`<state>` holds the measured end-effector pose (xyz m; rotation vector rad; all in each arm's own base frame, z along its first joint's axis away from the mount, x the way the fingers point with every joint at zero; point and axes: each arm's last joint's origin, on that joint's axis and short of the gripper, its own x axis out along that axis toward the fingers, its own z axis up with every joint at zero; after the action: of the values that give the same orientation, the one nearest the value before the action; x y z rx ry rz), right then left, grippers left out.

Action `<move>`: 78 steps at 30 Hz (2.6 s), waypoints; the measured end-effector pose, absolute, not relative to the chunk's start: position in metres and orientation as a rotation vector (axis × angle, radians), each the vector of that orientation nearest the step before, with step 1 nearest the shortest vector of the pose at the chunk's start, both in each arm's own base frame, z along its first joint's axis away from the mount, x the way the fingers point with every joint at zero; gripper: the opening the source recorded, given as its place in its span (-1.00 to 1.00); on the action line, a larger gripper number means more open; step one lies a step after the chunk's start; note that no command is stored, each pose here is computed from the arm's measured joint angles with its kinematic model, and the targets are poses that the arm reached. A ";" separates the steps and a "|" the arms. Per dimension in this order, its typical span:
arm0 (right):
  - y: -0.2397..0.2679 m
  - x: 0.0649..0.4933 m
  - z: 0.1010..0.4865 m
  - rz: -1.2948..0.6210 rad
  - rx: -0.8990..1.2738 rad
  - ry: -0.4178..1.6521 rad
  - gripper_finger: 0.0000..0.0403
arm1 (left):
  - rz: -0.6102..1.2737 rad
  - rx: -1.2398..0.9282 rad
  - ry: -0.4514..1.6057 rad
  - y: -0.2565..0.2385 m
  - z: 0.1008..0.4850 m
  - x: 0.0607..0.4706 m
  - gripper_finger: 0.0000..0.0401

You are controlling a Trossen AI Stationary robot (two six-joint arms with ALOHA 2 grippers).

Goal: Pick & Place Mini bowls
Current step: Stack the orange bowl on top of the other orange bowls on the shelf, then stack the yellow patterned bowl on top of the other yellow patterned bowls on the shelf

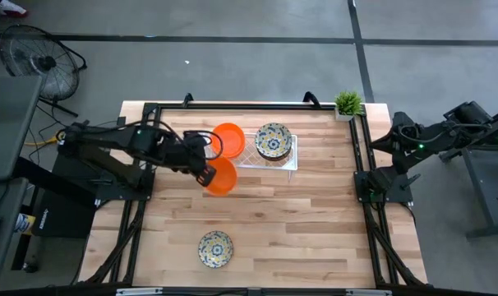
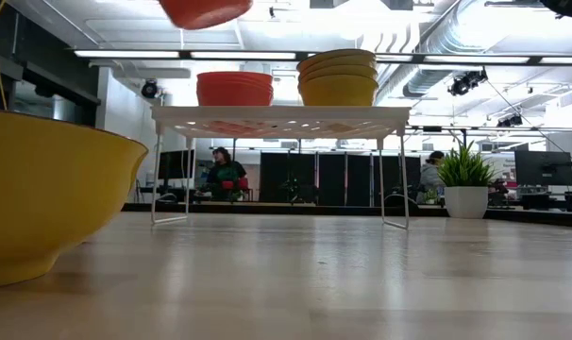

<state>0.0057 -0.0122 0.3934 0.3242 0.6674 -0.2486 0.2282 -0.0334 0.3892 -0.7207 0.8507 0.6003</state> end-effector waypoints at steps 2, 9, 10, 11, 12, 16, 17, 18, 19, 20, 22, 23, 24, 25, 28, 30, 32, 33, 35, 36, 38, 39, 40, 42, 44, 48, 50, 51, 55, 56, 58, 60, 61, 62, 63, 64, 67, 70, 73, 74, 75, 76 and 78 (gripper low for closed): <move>-0.012 0.006 0.393 -0.248 0.323 0.668 -1.00 | 0.648 -0.701 0.847 -0.029 0.395 0.228 -1.00; -0.012 0.006 0.394 -0.252 0.321 0.665 -1.00 | 0.741 -0.694 0.789 -0.002 0.406 0.236 -1.00; -0.012 0.006 0.393 -0.253 0.320 0.665 -1.00 | 0.763 -0.691 0.801 0.002 0.404 0.237 -1.00; -0.012 0.006 0.393 -0.253 0.320 0.664 -1.00 | 0.779 -0.682 0.819 0.006 0.401 0.238 -1.00; -0.012 0.006 0.394 -0.253 0.320 0.664 -1.00 | 0.789 -0.678 0.822 0.010 0.400 0.238 -1.00; -0.012 0.006 0.393 -0.252 0.321 0.665 -1.00 | 0.823 -0.676 0.812 0.027 0.398 0.243 -1.00; -0.012 0.006 0.393 -0.251 0.321 0.666 -1.00 | 0.825 -0.675 0.826 0.031 0.396 0.245 -1.00; -0.012 0.006 0.393 -0.252 0.321 0.666 -1.00 | 0.830 -0.671 0.833 0.036 0.395 0.246 -1.00; -0.012 0.006 0.393 -0.251 0.321 0.666 -1.00 | 0.836 -0.668 0.827 0.041 0.393 0.251 -1.00; -0.012 0.006 0.393 -0.251 0.321 0.666 -1.00 | 0.835 -0.669 0.821 0.045 0.392 0.254 -1.00; -0.012 0.006 0.393 -0.251 0.321 0.666 -1.00 | 0.841 -0.662 0.848 0.053 0.388 0.256 -1.00; -0.012 0.006 0.393 -0.251 0.321 0.666 -1.00 | 0.853 -0.658 0.858 0.058 0.387 0.255 -1.00; -0.012 0.006 0.393 -0.251 0.321 0.666 -1.00 | 0.863 -0.661 0.854 0.061 0.386 0.257 -1.00; -0.012 0.006 0.393 -0.251 0.321 0.666 -1.00 | 0.866 -0.663 0.849 0.064 0.385 0.261 -1.00; -0.012 0.006 0.393 -0.251 0.321 0.666 -1.00 | 0.883 -0.654 0.900 0.072 0.377 0.263 -1.00; -0.012 0.006 0.393 -0.253 0.320 0.665 -1.00 | 0.877 -0.661 0.901 0.076 0.376 0.265 -1.00; -0.012 0.006 0.394 -0.253 0.316 0.664 -1.00 | 0.857 -0.664 0.905 0.076 0.375 0.269 -1.00; -0.012 0.006 0.393 -0.252 0.314 0.665 -1.00 | 0.861 -0.662 0.928 0.077 0.372 0.269 -1.00; -0.012 0.006 0.394 -0.251 0.313 0.665 -1.00 | 0.859 -0.668 0.939 0.079 0.370 0.269 -1.00; -0.012 0.006 0.393 -0.252 0.313 0.665 -1.00 | 0.856 -0.671 0.937 0.079 0.371 0.270 -1.00; -0.012 0.006 0.394 -0.251 0.313 0.665 -1.00 | 0.841 -0.682 0.947 0.079 0.370 0.271 -0.98; -0.012 0.006 0.394 -0.252 0.313 0.665 -1.00 | 0.841 -0.680 0.955 0.079 0.368 0.272 -0.96; -0.012 0.006 0.393 -0.252 0.313 0.665 -1.00 | 0.840 -0.679 0.957 0.080 0.368 0.273 -0.94; -0.012 0.006 0.393 -0.252 0.313 0.665 -1.00 | 0.840 -0.679 0.951 0.079 0.369 0.272 -0.88; -0.012 0.006 0.393 -0.251 0.313 0.665 -1.00 | 0.835 -0.672 0.952 0.079 0.369 0.271 -0.82; -0.012 0.006 0.393 -0.242 0.317 0.671 -1.00 | 0.828 -0.658 0.961 0.079 0.369 0.272 -0.63; -0.012 0.006 0.393 -0.240 0.318 0.673 -1.00 | 0.825 -0.647 0.964 0.079 0.369 0.272 -0.52; -0.012 0.006 0.393 -0.240 0.318 0.673 -1.00 | 0.822 -0.641 0.967 0.079 0.369 0.272 -0.45; -0.012 0.006 0.393 -0.239 0.318 0.673 -1.00 | 0.816 -0.644 0.968 0.079 0.369 0.272 -0.21; -0.012 0.006 0.393 -0.239 0.318 0.673 -1.00 | 0.812 -0.647 0.970 0.079 0.369 0.272 -0.16; -0.012 0.006 0.393 -0.239 0.318 0.673 -1.00 | 0.800 -0.656 0.974 0.079 0.369 0.272 -0.07; -0.012 0.006 0.393 -0.239 0.318 0.673 -1.00 | 0.797 -0.655 0.975 0.079 0.369 0.272 0.00; -0.012 0.006 0.393 -0.239 0.318 0.673 -1.00 | 0.797 -0.654 0.976 0.079 0.369 0.272 0.02; -0.012 0.006 0.393 -0.238 0.319 0.674 -1.00 | 0.797 -0.654 0.975 0.079 0.369 0.272 0.05; -0.012 0.006 0.393 -0.238 0.319 0.674 -1.00 | 0.797 -0.654 0.975 0.079 0.369 0.272 0.07; -0.012 0.006 0.393 -0.238 0.319 0.674 -1.00 | 0.796 -0.653 0.976 0.079 0.369 0.272 0.09; -0.012 0.006 0.393 -0.238 0.319 0.674 -1.00 | 0.794 -0.649 0.977 0.079 0.369 0.272 0.13; -0.012 0.006 0.393 -0.238 0.318 0.674 -1.00 | 0.793 -0.649 0.976 0.078 0.371 0.271 0.15; -0.012 0.006 0.393 -0.238 0.319 0.674 -1.00 | 0.785 -0.633 0.950 0.078 0.381 0.270 0.15; -0.012 0.006 0.393 -0.238 0.319 0.674 -1.00 | 0.790 -0.621 0.943 0.078 0.386 0.268 0.15; -0.012 0.006 0.393 -0.238 0.319 0.674 -1.00 | 0.797 -0.612 0.941 0.078 0.389 0.267 0.15; -0.012 0.006 0.393 -0.239 0.319 0.673 -1.00 | 0.801 -0.606 0.938 0.078 0.393 0.265 0.15; -0.012 0.006 0.393 -0.239 0.319 0.673 -1.00 | 0.818 -0.595 0.922 0.078 0.400 0.262 0.15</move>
<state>0.0057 -0.0120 0.3933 0.3192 0.6733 -0.2385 0.2624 0.0778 0.4001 -0.5953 0.9216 0.8183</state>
